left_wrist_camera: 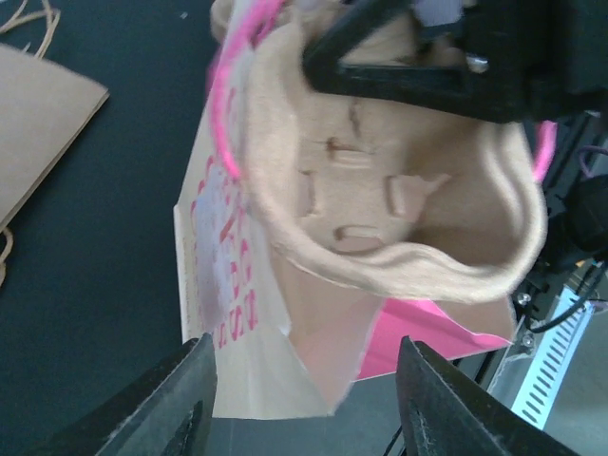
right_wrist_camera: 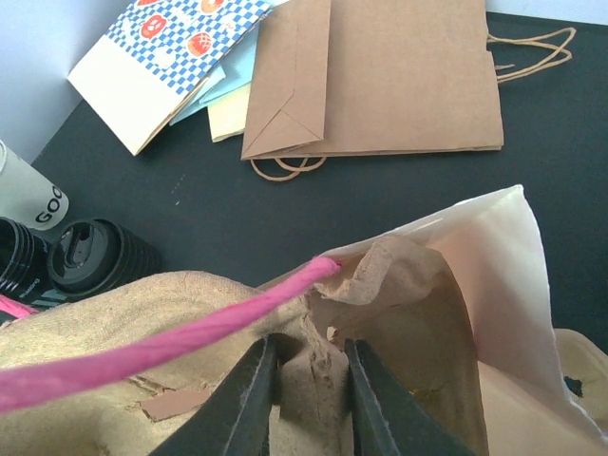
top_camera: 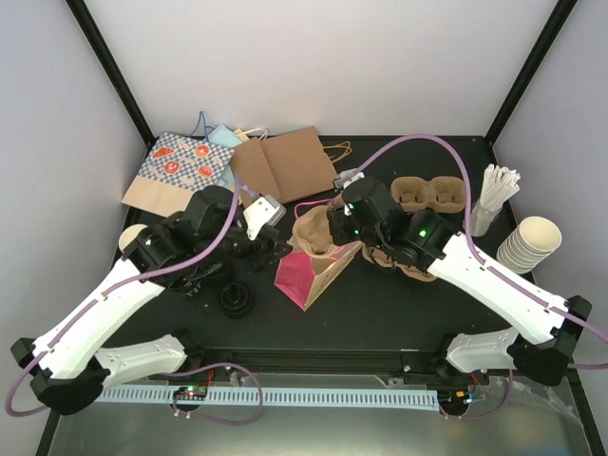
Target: Pack the takeout coffee
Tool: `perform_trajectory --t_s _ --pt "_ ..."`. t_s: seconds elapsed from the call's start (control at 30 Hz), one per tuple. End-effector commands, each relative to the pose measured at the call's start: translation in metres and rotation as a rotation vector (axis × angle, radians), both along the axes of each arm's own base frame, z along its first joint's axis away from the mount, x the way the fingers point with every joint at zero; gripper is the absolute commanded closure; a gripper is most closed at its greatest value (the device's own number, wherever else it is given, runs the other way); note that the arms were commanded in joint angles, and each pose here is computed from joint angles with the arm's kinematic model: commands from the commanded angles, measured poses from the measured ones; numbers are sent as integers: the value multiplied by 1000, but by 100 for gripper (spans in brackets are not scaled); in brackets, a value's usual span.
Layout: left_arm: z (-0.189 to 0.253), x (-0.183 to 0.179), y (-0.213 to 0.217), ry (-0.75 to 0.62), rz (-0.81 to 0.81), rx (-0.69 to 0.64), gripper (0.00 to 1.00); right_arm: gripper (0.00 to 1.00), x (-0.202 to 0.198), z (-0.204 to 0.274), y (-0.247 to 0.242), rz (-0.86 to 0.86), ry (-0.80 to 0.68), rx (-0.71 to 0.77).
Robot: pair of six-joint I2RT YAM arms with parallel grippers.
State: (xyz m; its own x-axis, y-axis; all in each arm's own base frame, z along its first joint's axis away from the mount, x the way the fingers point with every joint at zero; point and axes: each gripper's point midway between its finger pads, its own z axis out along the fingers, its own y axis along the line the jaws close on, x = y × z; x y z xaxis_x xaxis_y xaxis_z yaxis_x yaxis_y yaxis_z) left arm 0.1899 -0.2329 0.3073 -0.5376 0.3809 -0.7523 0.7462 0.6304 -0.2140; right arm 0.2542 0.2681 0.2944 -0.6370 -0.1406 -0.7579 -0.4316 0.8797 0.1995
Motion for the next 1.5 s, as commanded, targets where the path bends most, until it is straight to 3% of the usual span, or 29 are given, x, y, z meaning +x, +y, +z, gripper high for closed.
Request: perform_trajectory --t_s 0.0,0.23,0.6,0.73,0.93,1.13,1.23,1.33,1.47 --pt "30 -23 -18 -108 -139 -160 48 78 5 17 3 -12 -11 44" --pt "65 -42 -36 -335 -243 -244 50 79 6 23 1 -27 -9 45" --pt "66 -61 -68 -495 -344 -224 54 78 4 23 1 -29 -1 55" --pt "64 -50 -67 -529 -288 -185 54 78 4 24 -1 -25 -9 55" --pt "72 -25 -39 -415 -43 -191 49 79 4 24 -4 -22 -37 41" --pt "78 -22 -20 -156 81 -258 44 78 4 24 -4 9 -67 25" --pt "73 -14 -7 -94 122 -233 44 78 2 22 -2 56 -94 0" --pt "68 -8 2 -89 123 -207 45 78 2 21 -5 74 -120 -37" --pt "72 -26 -17 -93 -63 -222 49 77 4 20 -12 62 -143 -72"
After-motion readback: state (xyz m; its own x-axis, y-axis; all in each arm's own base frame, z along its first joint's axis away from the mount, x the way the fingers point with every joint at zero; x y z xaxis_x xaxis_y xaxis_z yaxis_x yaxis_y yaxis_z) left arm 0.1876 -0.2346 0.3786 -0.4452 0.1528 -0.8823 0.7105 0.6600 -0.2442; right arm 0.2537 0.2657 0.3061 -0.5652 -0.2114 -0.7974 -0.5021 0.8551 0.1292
